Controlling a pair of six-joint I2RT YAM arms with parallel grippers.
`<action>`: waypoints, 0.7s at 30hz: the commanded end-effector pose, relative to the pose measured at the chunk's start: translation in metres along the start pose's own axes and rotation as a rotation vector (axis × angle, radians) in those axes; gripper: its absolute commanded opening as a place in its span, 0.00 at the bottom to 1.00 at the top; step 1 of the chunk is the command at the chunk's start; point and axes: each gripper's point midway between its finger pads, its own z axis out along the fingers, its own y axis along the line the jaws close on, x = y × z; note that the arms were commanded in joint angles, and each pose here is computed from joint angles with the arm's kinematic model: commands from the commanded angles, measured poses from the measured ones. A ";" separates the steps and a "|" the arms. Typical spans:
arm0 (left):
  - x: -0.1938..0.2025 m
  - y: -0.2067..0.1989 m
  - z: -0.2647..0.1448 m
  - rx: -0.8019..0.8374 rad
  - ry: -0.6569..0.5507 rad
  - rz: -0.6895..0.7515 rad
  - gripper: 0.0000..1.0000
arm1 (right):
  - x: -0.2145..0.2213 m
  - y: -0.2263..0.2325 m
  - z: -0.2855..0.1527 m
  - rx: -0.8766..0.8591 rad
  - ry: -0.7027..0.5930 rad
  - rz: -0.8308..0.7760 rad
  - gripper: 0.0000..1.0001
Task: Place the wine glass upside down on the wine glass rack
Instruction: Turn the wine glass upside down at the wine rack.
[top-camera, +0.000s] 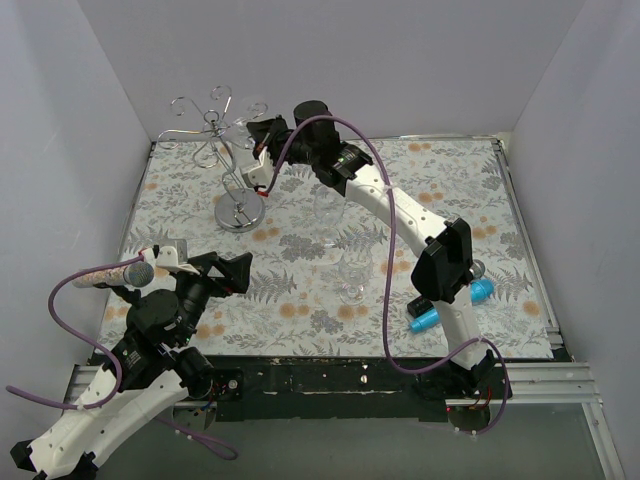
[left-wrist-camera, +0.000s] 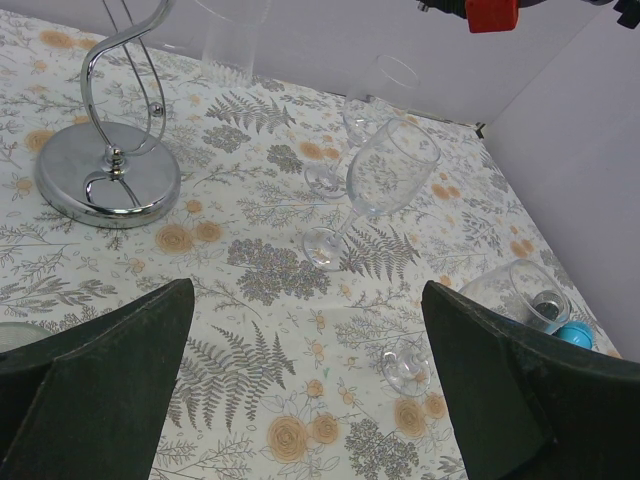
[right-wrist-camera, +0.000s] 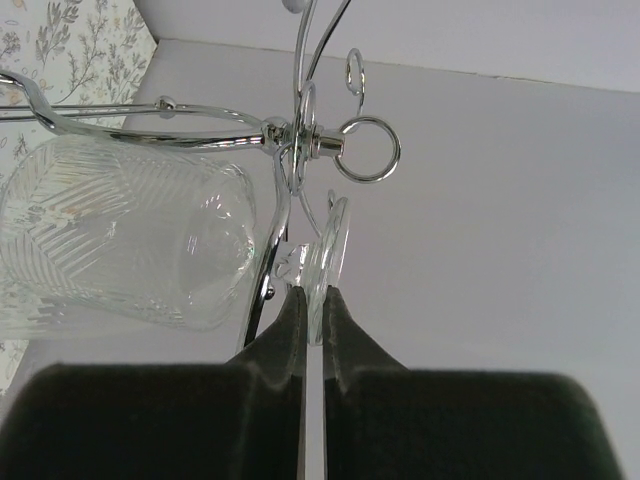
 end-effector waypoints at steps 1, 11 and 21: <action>0.000 0.004 -0.001 -0.019 -0.004 0.003 0.98 | -0.027 -0.070 -0.028 0.142 -0.056 -0.107 0.01; -0.001 0.004 -0.001 -0.017 -0.004 0.002 0.98 | -0.033 -0.071 -0.033 0.134 -0.075 -0.126 0.01; 0.000 0.004 -0.001 -0.019 -0.001 0.004 0.98 | -0.037 -0.076 -0.040 0.139 -0.078 -0.156 0.01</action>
